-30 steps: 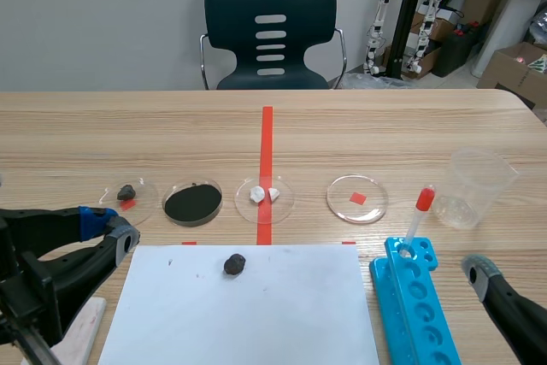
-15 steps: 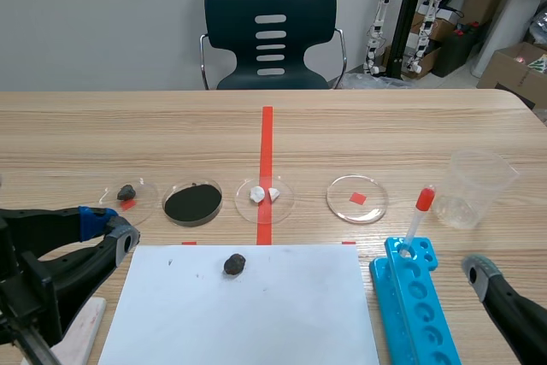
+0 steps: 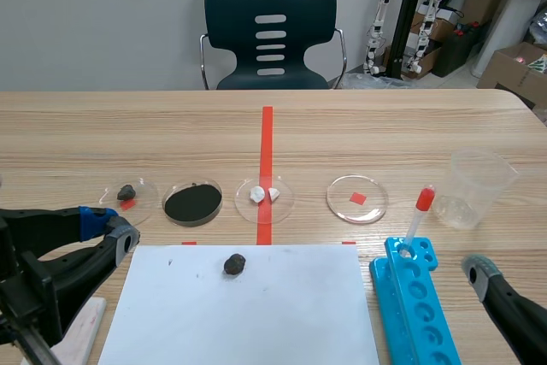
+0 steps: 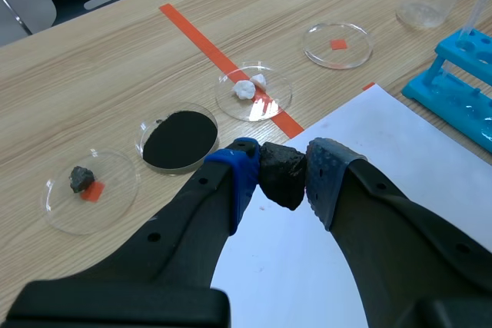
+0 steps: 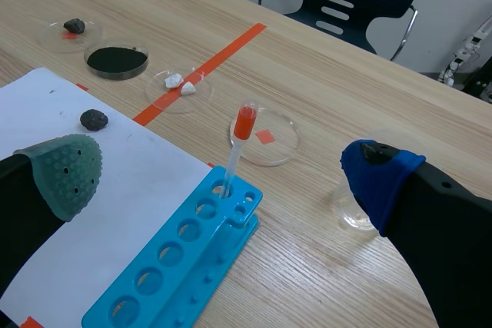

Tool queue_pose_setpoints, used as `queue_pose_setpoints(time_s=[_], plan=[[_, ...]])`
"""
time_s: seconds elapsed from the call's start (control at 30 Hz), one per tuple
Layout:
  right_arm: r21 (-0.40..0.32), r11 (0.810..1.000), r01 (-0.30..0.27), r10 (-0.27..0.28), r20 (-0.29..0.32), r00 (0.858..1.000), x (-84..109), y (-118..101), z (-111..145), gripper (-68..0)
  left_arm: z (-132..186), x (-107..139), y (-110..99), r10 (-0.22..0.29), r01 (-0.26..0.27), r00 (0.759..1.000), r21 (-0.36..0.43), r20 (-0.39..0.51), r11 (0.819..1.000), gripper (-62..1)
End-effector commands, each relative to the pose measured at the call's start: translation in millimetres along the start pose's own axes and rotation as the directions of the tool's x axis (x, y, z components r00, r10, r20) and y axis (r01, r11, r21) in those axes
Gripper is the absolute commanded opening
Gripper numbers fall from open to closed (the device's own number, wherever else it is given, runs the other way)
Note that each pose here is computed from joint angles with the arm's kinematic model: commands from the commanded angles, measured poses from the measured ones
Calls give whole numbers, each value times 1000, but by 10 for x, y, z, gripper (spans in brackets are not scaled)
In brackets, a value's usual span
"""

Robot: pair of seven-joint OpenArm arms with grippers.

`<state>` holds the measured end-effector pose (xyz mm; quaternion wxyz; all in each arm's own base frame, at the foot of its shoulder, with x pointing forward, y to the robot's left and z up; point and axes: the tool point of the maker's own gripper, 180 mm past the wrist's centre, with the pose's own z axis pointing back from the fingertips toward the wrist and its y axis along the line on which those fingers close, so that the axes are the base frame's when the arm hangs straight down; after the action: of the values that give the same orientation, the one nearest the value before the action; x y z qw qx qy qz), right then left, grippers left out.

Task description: Lower the mineral onto the iron filings and hold still

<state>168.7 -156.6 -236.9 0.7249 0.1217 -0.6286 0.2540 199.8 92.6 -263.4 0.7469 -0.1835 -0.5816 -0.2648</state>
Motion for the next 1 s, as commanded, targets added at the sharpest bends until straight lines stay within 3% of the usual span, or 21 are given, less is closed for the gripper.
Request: queue_pose_setpoints(time_s=[0.0,0.13,0.3,0.6,0.83,0.97], plan=[[4,1000,-7,7,36,999,98,-10,-27,4,-13,103,0,5,-5,999,2,37,1000,-477],[4,1000,-7,7,36,999,98,-10,-27,4,-14,86,9,4,-4,1000,7,28,1000,-477],[4,1000,-6,6,36,999,98,-11,-27,4,-26,-93,30,6,-5,997,12,-78,1000,-477],[4,1000,-6,6,36,999,98,-11,-27,4,-175,-244,168,63,-53,974,51,-220,997,-477],[4,1000,-6,6,36,999,98,-11,-27,4,-369,-202,393,156,-119,948,147,-276,982,-477],[4,1000,-6,6,36,999,98,-11,-27,4,-533,-76,426,226,-188,938,163,-264,969,-477]])
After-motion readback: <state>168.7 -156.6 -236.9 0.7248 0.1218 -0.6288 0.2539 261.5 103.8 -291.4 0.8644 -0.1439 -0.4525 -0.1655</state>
